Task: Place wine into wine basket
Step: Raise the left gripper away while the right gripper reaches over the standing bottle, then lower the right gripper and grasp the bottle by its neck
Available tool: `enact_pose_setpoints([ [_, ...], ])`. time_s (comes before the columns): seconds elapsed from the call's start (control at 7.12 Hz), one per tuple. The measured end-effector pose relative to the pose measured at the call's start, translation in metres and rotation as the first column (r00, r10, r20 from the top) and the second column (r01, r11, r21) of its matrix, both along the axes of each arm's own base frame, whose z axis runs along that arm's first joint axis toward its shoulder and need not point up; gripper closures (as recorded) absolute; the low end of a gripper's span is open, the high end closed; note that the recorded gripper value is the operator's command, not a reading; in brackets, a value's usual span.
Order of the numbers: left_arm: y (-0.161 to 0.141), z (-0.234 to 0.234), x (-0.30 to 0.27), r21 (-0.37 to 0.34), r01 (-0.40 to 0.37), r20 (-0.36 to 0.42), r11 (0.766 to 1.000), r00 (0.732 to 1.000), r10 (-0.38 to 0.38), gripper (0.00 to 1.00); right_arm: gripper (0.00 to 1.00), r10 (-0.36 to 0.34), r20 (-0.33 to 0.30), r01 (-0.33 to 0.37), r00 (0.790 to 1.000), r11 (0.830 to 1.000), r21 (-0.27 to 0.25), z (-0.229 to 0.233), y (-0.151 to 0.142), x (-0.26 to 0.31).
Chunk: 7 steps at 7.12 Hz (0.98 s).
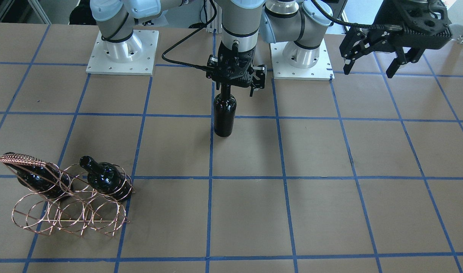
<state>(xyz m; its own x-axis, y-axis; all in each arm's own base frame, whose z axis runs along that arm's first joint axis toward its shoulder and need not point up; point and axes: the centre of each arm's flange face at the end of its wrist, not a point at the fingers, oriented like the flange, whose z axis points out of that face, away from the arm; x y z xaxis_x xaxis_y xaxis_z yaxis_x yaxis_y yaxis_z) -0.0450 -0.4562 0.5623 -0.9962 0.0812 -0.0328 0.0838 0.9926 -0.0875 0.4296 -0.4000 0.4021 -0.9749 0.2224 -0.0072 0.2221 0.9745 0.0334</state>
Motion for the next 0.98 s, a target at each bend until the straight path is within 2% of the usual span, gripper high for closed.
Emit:
enact_pose_setpoints([
  [0.14, -0.001, 0.006, 0.009, 0.012, -0.018, 0.001, 1.000, 1.000, 0.018, 0.00, 0.06, 0.023, -0.005, -0.023, 1.000, 1.000, 0.004, -0.003, 0.002, 0.000],
  [0.42, -0.006, 0.014, 0.023, 0.027, -0.050, -0.002, 0.998, 0.999, 0.050, 0.00, 0.19, 0.055, -0.017, -0.055, 0.998, 0.998, 0.017, -0.012, 0.005, -0.002],
  [0.7, -0.003, 0.016, 0.024, 0.035, -0.062, 0.000, 0.997, 0.998, 0.062, 0.00, 0.23, 0.065, -0.022, -0.064, 0.998, 0.998, 0.023, -0.015, 0.006, -0.002],
  [0.98, -0.001, 0.015, 0.024, 0.037, -0.065, -0.001, 0.997, 0.998, 0.066, 0.00, 0.35, 0.087, -0.022, -0.087, 0.996, 0.996, 0.022, -0.014, 0.007, -0.003],
])
